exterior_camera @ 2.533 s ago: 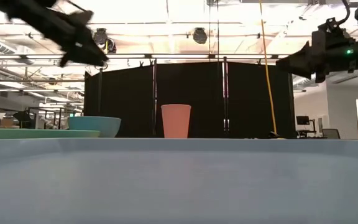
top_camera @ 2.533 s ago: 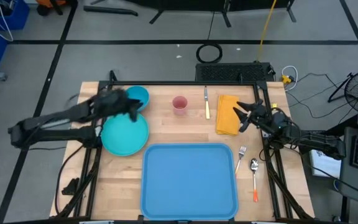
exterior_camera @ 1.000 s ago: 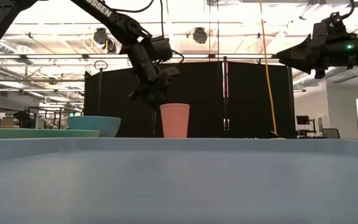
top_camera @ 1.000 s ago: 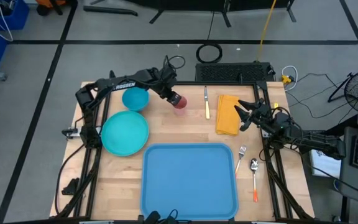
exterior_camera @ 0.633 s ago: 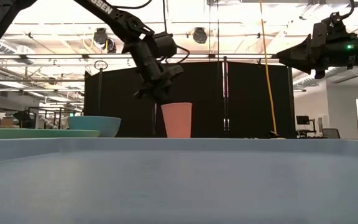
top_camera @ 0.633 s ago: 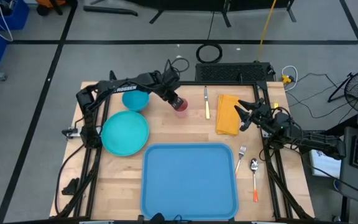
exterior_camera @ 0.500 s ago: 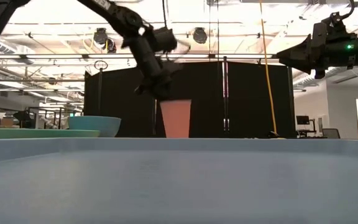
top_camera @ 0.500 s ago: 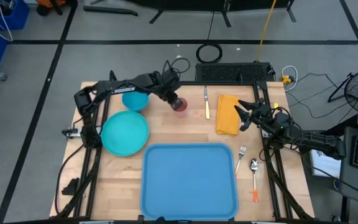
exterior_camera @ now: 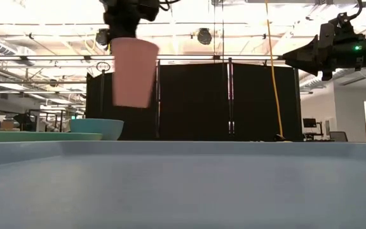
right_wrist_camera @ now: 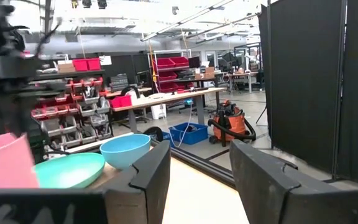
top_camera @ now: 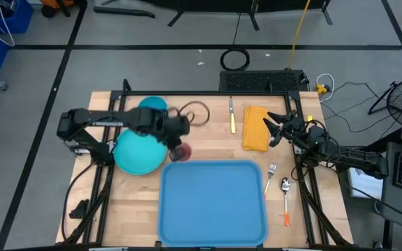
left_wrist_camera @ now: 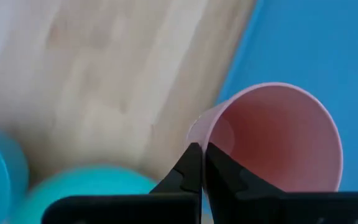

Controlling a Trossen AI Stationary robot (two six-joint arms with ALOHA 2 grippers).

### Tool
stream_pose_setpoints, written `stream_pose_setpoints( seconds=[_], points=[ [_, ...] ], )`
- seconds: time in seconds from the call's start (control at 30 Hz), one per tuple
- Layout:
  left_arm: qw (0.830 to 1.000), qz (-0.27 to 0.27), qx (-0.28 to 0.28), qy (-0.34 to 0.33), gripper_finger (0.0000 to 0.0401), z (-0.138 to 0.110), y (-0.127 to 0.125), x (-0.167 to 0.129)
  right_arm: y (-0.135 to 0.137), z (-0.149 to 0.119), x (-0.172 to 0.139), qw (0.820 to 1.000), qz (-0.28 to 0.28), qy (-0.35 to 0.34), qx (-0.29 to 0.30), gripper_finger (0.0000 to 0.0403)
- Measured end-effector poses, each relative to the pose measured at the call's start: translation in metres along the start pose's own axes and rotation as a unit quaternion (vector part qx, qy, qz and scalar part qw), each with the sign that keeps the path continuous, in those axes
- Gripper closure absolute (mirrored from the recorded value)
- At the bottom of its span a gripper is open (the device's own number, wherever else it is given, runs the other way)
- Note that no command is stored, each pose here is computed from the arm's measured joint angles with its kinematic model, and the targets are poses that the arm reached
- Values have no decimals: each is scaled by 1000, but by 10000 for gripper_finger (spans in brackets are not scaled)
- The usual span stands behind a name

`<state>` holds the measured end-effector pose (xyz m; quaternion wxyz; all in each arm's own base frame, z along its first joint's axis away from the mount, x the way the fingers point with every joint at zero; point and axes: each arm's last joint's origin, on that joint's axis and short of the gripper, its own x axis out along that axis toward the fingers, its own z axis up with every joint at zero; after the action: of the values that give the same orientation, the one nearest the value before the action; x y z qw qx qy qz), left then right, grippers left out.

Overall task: Set up tray
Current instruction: Put the pink cup on the top left of the blue tray

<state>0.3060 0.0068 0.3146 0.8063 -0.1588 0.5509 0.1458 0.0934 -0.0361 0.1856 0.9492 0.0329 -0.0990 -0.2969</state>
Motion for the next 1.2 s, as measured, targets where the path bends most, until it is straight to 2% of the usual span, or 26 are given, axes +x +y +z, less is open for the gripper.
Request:
stream_pose_setpoints(
  seconds=[0.1,0.2,0.4,0.63,0.77,0.93,1.03,1.2],
  points=[
    [1000,-1,-6,8,397,-12,-19,6,0,0,0,1000,0,0,0,245],
    [1000,-2,-18,19,397,-22,-27,20,0,0,0,1000,0,0,0,245],
    [995,30,-64,65,397,-47,-20,55,0,0,0,1000,0,0,0,245],
    [996,-15,-72,46,397,-52,-18,74,0,0,0,1000,0,0,0,245],
    [995,-7,-83,50,394,-54,-17,75,0,0,0,1000,0,0,0,245],
    [994,8,-97,58,342,-57,-16,78,0,0,0,1000,0,0,0,245],
    [994,5,-91,53,309,-57,-18,77,0,0,0,1000,0,0,0,245],
    [997,28,-72,28,273,-59,-22,74,0,0,0,1000,0,0,0,245]
  ],
)
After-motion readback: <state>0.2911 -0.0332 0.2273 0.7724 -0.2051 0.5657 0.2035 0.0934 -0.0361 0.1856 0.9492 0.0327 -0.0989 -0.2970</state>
